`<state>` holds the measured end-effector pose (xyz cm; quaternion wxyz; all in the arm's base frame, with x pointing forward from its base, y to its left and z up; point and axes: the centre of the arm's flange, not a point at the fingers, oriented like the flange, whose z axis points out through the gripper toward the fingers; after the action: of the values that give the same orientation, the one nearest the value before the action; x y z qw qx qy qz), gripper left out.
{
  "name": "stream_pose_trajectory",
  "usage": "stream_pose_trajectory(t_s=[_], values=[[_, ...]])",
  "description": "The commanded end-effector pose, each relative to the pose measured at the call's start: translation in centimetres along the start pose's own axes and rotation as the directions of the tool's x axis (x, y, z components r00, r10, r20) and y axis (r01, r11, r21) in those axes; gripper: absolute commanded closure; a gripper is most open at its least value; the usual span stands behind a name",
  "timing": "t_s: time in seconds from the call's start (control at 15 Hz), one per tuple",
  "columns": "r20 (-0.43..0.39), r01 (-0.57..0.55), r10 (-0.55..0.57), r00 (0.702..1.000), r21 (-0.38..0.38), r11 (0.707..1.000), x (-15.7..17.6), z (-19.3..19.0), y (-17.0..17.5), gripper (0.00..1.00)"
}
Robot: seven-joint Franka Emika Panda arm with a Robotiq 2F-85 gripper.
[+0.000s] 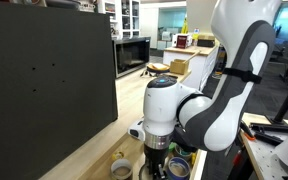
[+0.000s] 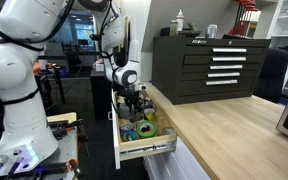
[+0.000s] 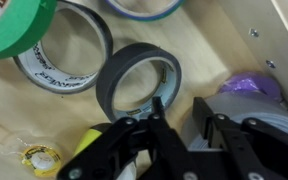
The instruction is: Place the black masking tape in the drawer
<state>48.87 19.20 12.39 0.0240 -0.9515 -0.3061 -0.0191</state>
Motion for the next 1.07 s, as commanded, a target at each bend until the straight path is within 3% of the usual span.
stream_pose_trajectory(t_s=[0.0,0.33,1.0], values=[[-0.025,-0.006,0.007,1.0,0.014,1.0,-0.7,-1.5,-0.5,0.31],[-0.036,-0.023,0.024,0.999,0.028,0.999,-1.1,-4.1,-0.9,0.02],[-0.13,-0.067,0.069,0.989,0.016,0.998,-3.5,-12.8,-0.7,0.0]])
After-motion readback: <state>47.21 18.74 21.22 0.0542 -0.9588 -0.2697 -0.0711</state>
